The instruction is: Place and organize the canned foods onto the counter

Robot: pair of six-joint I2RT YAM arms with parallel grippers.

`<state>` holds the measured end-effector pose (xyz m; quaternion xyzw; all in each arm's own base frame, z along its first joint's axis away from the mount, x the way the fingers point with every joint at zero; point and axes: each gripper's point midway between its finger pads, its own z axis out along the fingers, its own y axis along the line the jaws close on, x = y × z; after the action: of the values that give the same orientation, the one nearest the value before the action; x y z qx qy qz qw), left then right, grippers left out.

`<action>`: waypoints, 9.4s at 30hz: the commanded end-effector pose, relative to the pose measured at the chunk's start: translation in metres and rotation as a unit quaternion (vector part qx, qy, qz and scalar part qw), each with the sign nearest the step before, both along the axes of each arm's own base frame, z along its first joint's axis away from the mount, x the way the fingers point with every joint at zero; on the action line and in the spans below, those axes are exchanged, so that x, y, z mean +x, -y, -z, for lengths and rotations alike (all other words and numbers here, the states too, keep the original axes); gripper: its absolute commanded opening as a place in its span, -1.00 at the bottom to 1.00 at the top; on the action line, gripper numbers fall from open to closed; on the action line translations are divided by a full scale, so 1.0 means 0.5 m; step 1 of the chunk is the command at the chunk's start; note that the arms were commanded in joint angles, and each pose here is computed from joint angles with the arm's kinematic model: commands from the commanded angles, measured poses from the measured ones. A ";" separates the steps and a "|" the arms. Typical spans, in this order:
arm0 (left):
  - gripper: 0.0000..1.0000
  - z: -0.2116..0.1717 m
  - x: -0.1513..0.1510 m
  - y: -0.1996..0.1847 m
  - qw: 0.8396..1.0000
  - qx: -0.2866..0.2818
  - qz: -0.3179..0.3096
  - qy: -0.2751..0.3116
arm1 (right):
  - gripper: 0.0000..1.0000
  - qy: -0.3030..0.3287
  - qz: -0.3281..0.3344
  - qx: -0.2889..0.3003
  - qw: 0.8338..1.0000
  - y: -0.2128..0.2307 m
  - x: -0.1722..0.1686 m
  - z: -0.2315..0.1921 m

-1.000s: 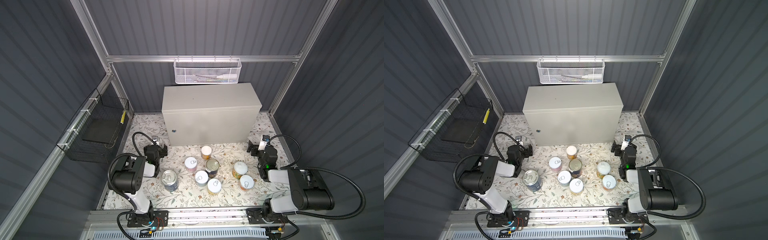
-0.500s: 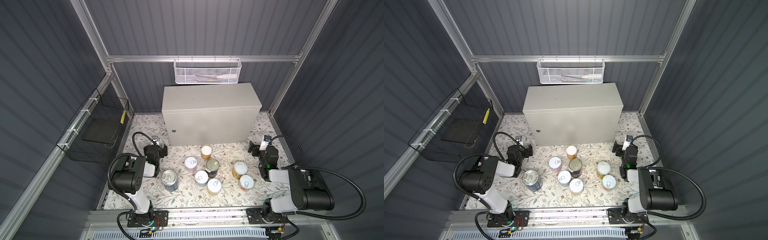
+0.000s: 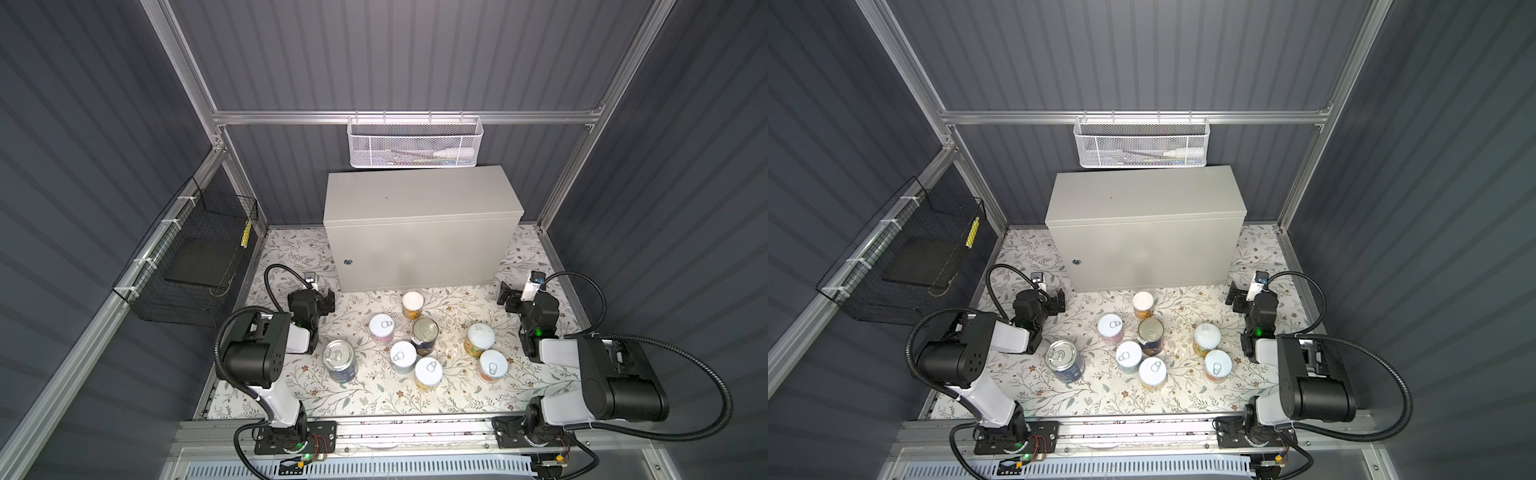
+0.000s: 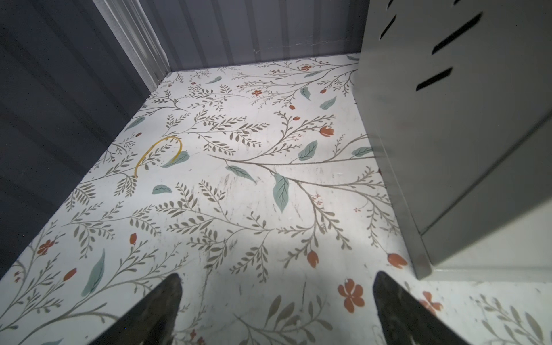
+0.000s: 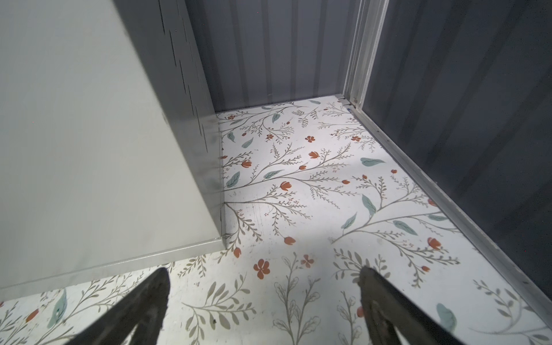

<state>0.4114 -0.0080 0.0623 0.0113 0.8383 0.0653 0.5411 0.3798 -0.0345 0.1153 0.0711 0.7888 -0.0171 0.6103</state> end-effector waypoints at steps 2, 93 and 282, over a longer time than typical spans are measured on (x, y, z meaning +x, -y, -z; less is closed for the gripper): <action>0.99 -0.065 0.004 -0.001 0.999 -0.023 -0.010 -0.019 | 0.98 0.023 0.046 0.002 0.999 0.026 -0.014 -0.047; 0.99 -0.207 -0.145 0.148 0.997 -0.014 -0.023 -0.071 | 0.64 -0.351 -0.225 -0.055 0.907 -0.601 -0.264 0.024; -0.06 -0.544 -0.324 0.733 0.861 -0.034 0.506 0.042 | 0.98 -0.122 -0.129 0.178 0.968 -0.231 -0.261 -0.235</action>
<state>0.2459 -0.3685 0.2748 0.4345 0.7282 -0.2120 0.4859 0.2542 0.0918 0.2331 0.0756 0.8512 0.2196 0.4707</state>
